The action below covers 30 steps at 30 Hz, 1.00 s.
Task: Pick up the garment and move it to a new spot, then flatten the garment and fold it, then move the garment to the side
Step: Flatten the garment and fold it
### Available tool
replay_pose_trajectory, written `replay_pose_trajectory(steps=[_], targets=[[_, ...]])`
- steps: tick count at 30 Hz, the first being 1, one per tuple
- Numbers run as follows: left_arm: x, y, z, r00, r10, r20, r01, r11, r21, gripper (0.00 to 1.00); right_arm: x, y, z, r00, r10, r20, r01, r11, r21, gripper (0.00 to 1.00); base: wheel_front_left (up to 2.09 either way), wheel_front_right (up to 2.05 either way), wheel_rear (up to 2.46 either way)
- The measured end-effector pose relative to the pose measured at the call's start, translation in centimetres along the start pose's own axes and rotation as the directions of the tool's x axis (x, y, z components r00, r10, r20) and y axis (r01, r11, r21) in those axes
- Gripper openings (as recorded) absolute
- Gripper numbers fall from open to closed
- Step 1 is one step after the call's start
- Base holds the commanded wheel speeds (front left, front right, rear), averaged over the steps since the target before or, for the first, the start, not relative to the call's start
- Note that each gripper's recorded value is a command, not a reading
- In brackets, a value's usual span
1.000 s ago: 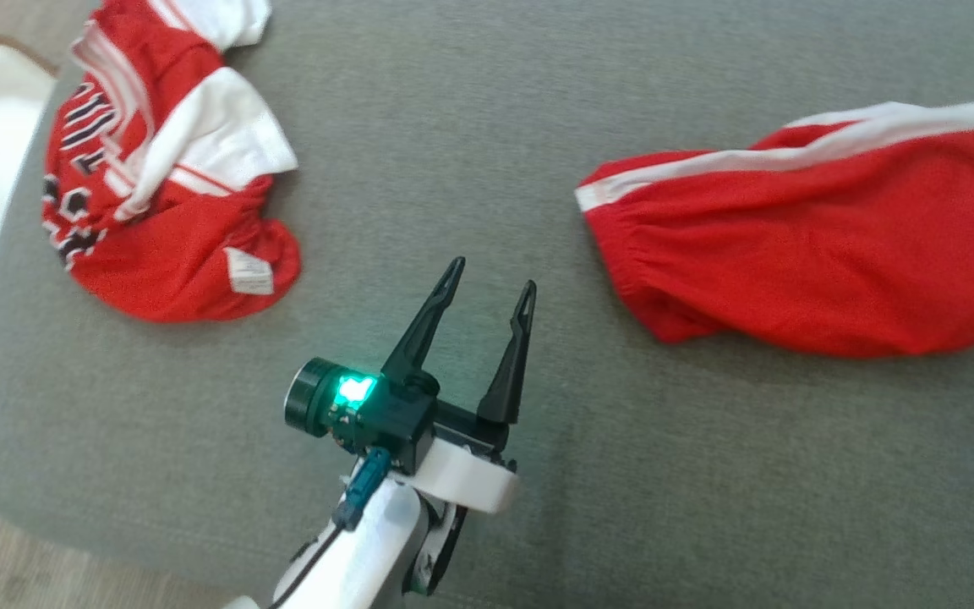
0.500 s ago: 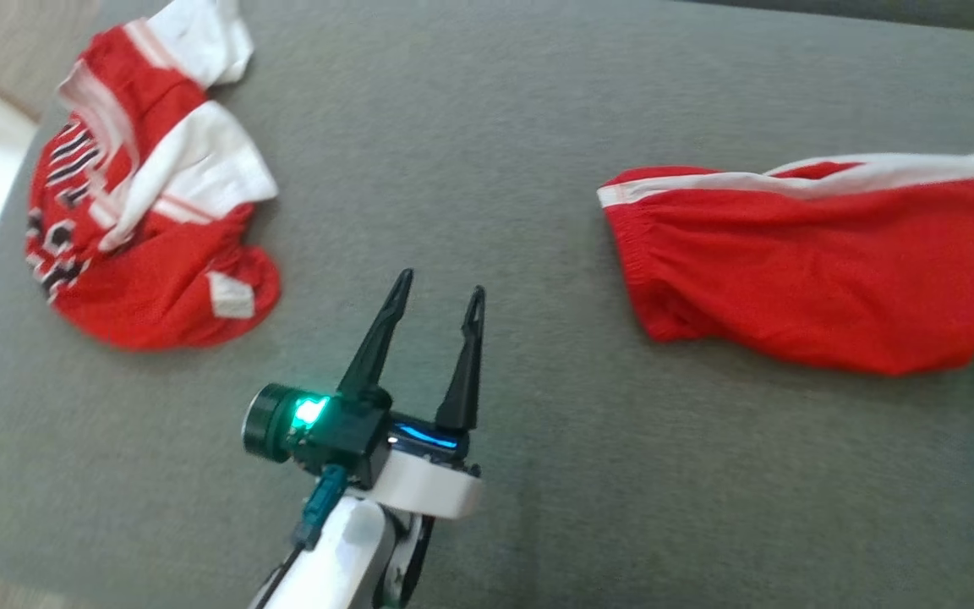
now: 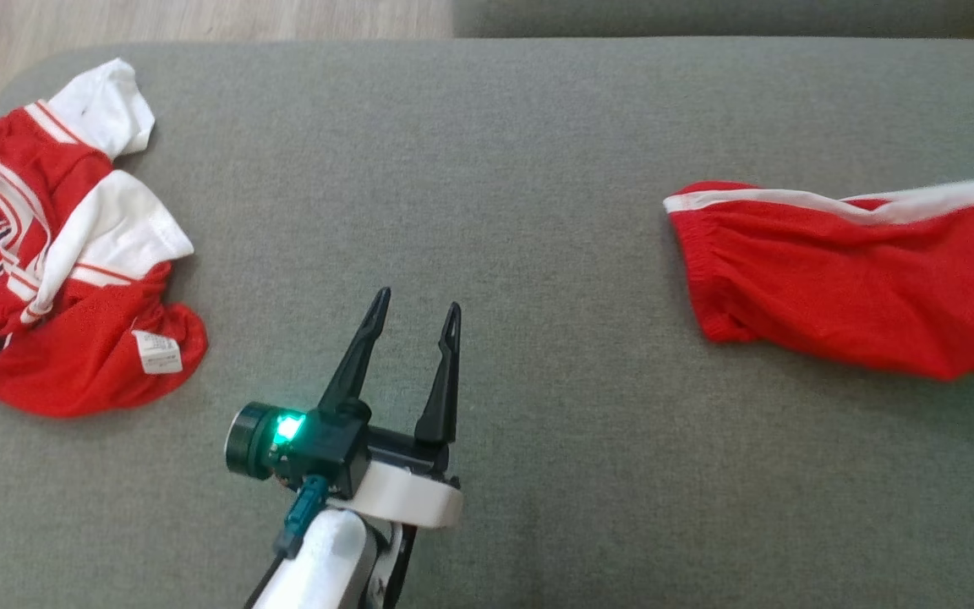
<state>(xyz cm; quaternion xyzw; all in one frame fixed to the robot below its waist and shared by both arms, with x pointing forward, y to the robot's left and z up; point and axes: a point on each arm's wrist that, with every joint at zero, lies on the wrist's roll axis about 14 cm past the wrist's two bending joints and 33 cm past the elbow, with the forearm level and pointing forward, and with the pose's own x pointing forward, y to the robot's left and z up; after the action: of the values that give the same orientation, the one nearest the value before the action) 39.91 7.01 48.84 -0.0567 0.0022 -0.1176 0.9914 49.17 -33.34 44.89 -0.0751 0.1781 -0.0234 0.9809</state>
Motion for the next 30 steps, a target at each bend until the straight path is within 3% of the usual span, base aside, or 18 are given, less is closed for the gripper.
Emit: replay_pose_trajectory(steps=[4,9,13,17,18,19,22,24,26,30], targets=[[-0.4,-0.3,-0.1,1.0,-0.006,-0.005,0.006,1.0,0.005,1.0,0.5,2.0,3.9,0.993,0.049,0.109,-0.05,0.999,0.01,0.0,0.0,0.0,0.0],[-1.4,-0.5,-0.3,1.0,-0.01,-0.012,0.01,1.0,0.004,1.0,0.2,9.3,7.9,0.951,0.199,0.236,-0.214,0.976,0.039,0.0,0.0,0.0,0.0],[-1.8,-0.1,-0.1,1.0,0.001,-0.007,-0.001,1.0,0.005,1.0,-0.4,15.9,8.9,0.906,0.334,0.26,-0.354,0.935,0.033,0.0,0.0,0.0,0.0],[-2.5,0.7,-0.2,0.999,0.029,-0.013,-0.029,1.0,0.005,1.0,-2.3,23.5,6.5,0.85,0.487,0.201,-0.504,0.863,0.043,0.0,0.0,0.0,0.0],[-2.6,0.9,-0.2,0.999,0.036,-0.014,-0.036,0.999,0.005,1.0,-3.0,25.3,5.3,0.836,0.522,0.169,-0.537,0.841,0.058,0.43,0.0,0.0,0.0],[-2.7,1.0,-0.2,0.999,0.038,-0.014,-0.037,0.999,0.005,1.0,-3.9,26.9,3.9,0.821,0.553,0.137,-0.565,0.822,0.068,1.0,0.0,0.0,0.0],[-3.1,1.5,-0.1,0.998,0.055,-0.01,-0.055,0.998,-0.003,1.0,-6.0,29.1,1.3,0.797,0.596,0.1,-0.604,0.793,0.081,1.0,0.0,0.0,0.0],[-3.4,1.8,0.3,0.998,0.07,-0.001,-0.07,0.997,-0.012,1.0,-6.9,29.3,2.0,0.791,0.592,0.154,-0.608,0.789,0.091,1.0,0.0,0.0,0.0],[-4.1,2.0,0.4,0.996,0.086,0.003,-0.086,0.996,-0.019,1.0,-7.7,28.8,4.1,0.784,0.57,0.245,-0.602,0.795,0.078,1.0,0.0,0.0,0.0],[-5.8,2.4,0.7,0.992,0.126,0.016,-0.125,0.991,-0.046,1.0,-9.7,25.9,7.4,0.772,0.494,0.4,-0.546,0.838,0.019,1.0,0.0,0.0,0.0]])
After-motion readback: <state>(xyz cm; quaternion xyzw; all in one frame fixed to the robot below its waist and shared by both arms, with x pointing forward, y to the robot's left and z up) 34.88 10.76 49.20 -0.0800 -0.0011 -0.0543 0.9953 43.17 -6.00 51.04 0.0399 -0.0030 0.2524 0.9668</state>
